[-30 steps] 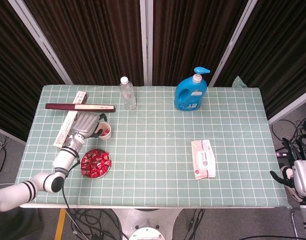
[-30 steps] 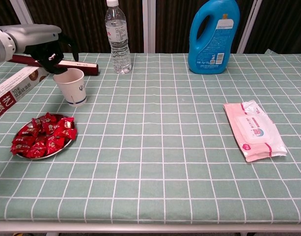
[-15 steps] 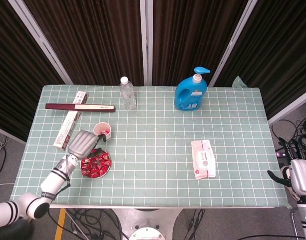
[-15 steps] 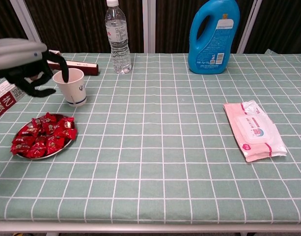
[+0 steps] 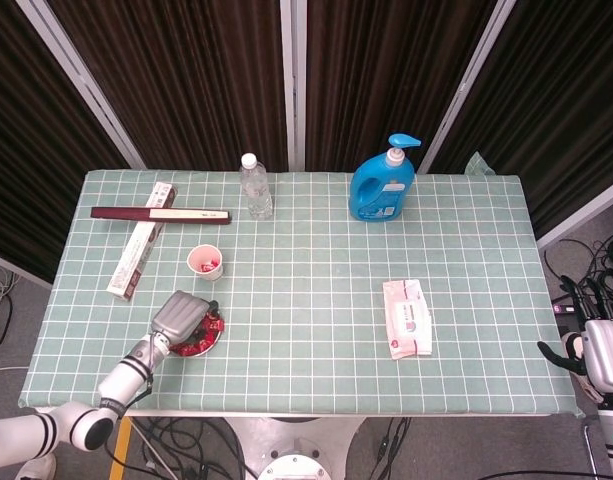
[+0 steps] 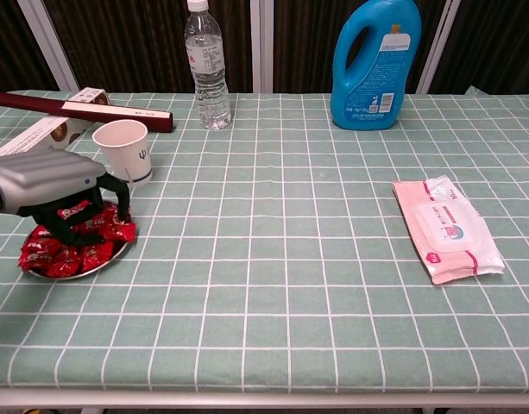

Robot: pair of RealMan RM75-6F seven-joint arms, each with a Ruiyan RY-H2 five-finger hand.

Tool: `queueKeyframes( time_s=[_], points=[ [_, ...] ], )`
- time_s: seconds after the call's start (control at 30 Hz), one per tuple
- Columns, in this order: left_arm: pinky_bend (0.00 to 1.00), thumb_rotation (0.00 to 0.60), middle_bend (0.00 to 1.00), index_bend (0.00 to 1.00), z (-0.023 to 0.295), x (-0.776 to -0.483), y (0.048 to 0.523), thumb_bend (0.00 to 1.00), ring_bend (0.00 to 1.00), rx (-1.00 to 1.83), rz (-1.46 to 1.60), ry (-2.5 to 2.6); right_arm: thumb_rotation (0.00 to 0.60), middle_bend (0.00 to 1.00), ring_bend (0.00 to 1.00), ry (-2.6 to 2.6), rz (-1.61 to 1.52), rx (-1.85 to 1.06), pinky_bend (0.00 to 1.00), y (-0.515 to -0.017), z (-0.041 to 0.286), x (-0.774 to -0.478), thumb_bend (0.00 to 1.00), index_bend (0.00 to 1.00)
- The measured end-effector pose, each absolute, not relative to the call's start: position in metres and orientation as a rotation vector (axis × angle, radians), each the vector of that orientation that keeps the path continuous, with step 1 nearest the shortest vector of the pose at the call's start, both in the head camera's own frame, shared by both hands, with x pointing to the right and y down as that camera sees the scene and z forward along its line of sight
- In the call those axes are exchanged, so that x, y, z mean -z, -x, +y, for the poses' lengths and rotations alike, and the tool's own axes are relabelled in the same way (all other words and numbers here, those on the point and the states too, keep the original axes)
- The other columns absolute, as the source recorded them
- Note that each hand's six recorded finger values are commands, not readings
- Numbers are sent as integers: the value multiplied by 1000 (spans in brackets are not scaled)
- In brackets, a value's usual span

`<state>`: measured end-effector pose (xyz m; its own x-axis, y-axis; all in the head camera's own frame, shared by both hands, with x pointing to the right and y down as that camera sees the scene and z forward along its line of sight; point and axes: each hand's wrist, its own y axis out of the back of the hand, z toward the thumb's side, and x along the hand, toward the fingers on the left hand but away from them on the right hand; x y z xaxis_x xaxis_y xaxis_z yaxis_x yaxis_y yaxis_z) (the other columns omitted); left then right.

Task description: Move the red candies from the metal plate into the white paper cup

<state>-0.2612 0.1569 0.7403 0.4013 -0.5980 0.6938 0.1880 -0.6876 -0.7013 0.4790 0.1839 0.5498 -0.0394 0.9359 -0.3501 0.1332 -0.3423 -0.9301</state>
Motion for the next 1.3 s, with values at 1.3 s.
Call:
queueKeyframes(
  time_s=[1.3],
  points=[
    [1000,600,907,660,144,-736,264,382,935,1378,446,1921,600,200,26,1530,-1184,-1459,383,-483,187,-546,88,15]
  ],
)
